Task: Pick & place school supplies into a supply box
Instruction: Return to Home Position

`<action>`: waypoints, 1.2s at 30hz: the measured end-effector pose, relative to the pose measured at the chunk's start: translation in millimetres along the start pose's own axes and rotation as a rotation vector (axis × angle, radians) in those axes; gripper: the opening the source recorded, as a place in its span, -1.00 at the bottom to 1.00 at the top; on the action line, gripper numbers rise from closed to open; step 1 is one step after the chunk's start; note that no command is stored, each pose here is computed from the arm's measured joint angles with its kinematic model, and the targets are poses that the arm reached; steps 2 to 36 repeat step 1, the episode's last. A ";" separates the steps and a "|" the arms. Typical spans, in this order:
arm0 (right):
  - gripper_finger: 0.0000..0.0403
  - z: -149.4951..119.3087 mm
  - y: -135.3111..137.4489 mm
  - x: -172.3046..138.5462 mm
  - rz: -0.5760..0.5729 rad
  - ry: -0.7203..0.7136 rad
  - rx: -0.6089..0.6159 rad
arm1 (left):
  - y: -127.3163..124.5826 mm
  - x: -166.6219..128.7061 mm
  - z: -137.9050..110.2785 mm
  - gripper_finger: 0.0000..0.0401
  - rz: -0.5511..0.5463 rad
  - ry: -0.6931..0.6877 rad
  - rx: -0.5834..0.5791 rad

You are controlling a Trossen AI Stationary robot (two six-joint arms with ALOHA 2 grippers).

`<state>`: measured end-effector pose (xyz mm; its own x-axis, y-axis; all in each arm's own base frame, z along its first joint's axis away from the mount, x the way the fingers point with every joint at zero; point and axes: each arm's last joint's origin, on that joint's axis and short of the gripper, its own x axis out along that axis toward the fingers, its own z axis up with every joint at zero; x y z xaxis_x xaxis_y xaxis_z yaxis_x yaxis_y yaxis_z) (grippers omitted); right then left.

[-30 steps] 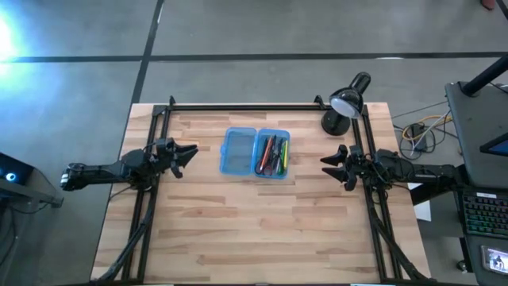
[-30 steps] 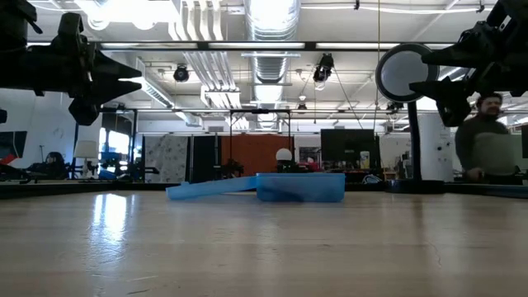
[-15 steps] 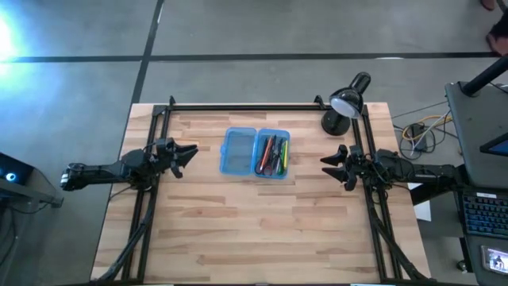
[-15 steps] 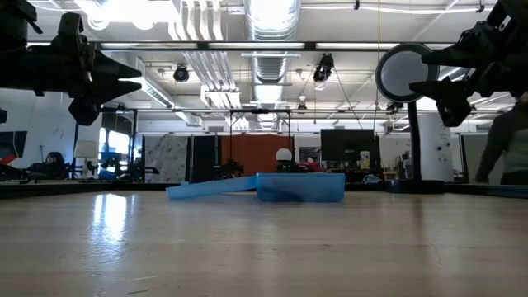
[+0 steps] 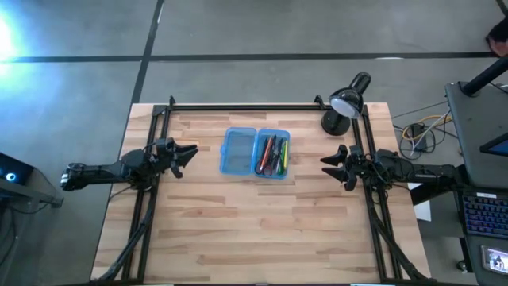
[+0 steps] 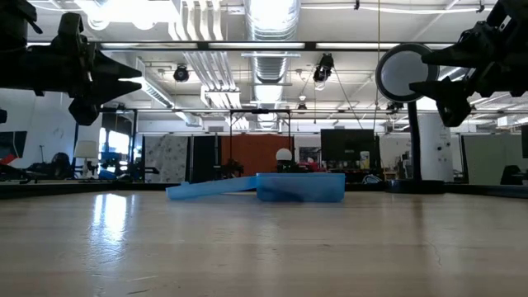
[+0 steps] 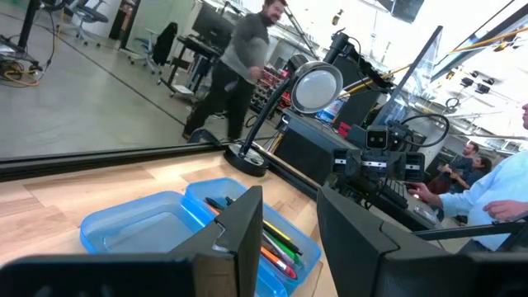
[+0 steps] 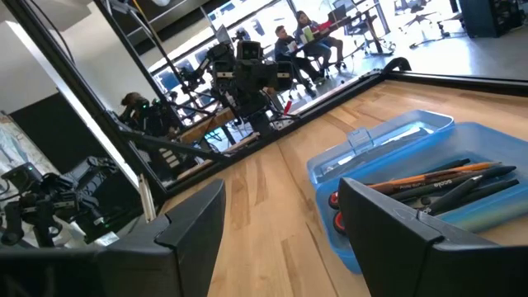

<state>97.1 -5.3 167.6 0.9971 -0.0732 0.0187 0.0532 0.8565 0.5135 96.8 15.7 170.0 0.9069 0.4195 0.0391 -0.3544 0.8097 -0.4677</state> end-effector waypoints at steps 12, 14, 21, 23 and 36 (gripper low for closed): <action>0.12 0.0 0.0 0.0 0.000 0.000 0.000 | 0.0 0.0 0.0 -0.50 0.000 0.000 0.000; 0.12 0.0 0.0 0.0 0.000 0.000 0.000 | 0.0 0.0 0.0 -0.50 0.000 0.000 0.000; 0.12 0.0 0.0 0.0 0.000 0.000 0.000 | 0.0 0.0 0.0 -0.50 0.000 0.000 0.000; 0.12 0.0 0.0 0.0 0.000 0.000 0.000 | 0.0 0.0 0.0 -0.50 0.000 0.000 0.000; 0.12 0.0 0.0 0.0 0.000 0.000 0.000 | 0.0 0.0 0.0 -0.50 0.000 0.000 0.000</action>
